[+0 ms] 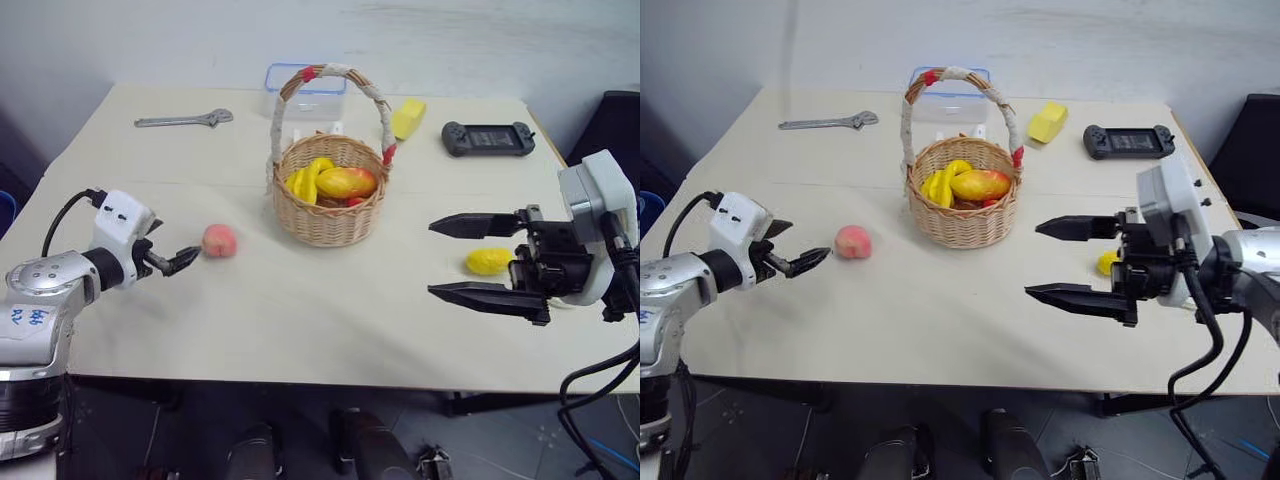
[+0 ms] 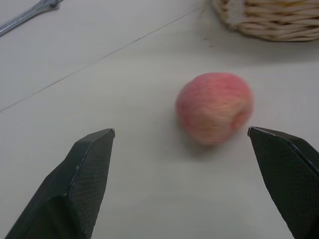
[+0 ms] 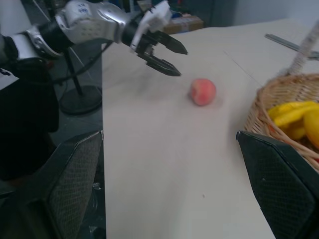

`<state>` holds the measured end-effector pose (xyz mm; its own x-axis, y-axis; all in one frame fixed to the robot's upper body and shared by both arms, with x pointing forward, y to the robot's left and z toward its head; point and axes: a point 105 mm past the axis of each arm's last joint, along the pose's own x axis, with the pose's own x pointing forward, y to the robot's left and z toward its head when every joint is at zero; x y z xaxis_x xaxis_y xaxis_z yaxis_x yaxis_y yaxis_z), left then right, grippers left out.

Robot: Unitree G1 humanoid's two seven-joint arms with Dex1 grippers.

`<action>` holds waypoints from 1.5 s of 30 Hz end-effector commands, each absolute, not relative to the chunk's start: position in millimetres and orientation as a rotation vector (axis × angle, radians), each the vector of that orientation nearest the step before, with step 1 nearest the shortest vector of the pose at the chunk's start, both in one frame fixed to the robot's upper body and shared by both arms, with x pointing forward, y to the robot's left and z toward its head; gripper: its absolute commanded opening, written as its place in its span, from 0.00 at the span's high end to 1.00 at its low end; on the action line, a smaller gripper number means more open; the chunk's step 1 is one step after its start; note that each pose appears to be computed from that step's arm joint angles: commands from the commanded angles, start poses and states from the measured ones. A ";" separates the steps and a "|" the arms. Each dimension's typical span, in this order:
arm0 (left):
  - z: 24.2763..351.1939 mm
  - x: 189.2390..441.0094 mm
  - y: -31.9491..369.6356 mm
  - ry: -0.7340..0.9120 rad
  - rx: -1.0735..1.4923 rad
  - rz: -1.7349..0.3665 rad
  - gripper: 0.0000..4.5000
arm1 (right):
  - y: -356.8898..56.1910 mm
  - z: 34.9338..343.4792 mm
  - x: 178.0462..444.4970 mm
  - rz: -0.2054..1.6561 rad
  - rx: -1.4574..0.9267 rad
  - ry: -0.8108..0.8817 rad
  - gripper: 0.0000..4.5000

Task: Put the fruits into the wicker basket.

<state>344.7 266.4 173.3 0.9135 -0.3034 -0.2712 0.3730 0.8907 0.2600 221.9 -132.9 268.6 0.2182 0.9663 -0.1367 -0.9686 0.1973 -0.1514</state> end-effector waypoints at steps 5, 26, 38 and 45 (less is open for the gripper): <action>177.4 376.5 240.0 0.156 0.300 -0.435 0.00 | -122.8 270.4 216.8 1.369 -0.228 -0.008 0.01; 142.2 402.8 195.4 0.244 0.310 -0.640 0.00 | -132.8 265.6 216.1 1.293 -0.209 -0.014 0.01; 168.9 378.1 173.3 0.117 0.304 -0.836 0.48 | -135.1 259.7 219.9 1.268 -0.227 -0.009 0.00; 214.4 332.4 152.9 0.006 0.288 -1.077 0.48 | -138.4 257.3 222.6 1.242 -0.245 -0.008 0.00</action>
<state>348.2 166.5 184.3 0.5538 -0.8032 -0.2195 0.8318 0.5221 0.1883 225.5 -137.5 249.6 0.3181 0.9384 -0.1351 -0.9441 0.3005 -0.1357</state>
